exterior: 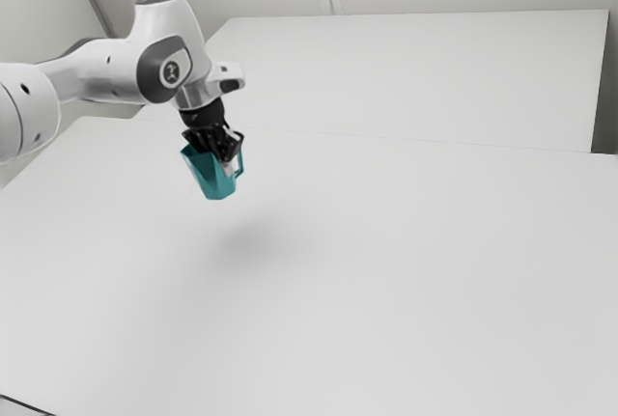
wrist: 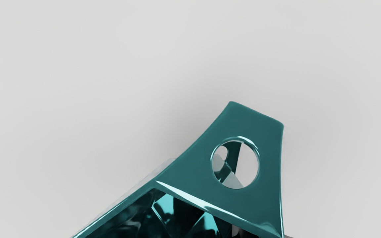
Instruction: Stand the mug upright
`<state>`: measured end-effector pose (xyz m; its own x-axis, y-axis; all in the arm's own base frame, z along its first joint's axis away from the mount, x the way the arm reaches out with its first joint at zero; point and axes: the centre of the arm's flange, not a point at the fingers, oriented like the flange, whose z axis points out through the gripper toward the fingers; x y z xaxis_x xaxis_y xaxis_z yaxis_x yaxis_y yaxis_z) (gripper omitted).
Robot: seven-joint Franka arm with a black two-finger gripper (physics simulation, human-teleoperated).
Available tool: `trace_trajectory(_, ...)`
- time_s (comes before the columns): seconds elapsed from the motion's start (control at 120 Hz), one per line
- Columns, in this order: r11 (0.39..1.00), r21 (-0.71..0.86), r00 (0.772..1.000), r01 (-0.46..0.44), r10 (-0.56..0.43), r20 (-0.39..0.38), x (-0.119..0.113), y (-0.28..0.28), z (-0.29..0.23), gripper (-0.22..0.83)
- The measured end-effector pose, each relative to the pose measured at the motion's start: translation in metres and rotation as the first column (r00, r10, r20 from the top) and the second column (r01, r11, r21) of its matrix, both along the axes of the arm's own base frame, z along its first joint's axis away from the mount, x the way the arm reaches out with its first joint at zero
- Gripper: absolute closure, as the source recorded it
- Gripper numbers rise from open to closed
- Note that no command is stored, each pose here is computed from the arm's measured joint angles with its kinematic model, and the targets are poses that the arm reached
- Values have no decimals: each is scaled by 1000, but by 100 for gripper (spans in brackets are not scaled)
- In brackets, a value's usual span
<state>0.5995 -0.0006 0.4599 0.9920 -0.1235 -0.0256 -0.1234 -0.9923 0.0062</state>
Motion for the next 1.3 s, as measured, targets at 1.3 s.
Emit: trace_trajectory(1.3, 995, 94, 999, 17, -21, 45, 18, -13, -97, 79)
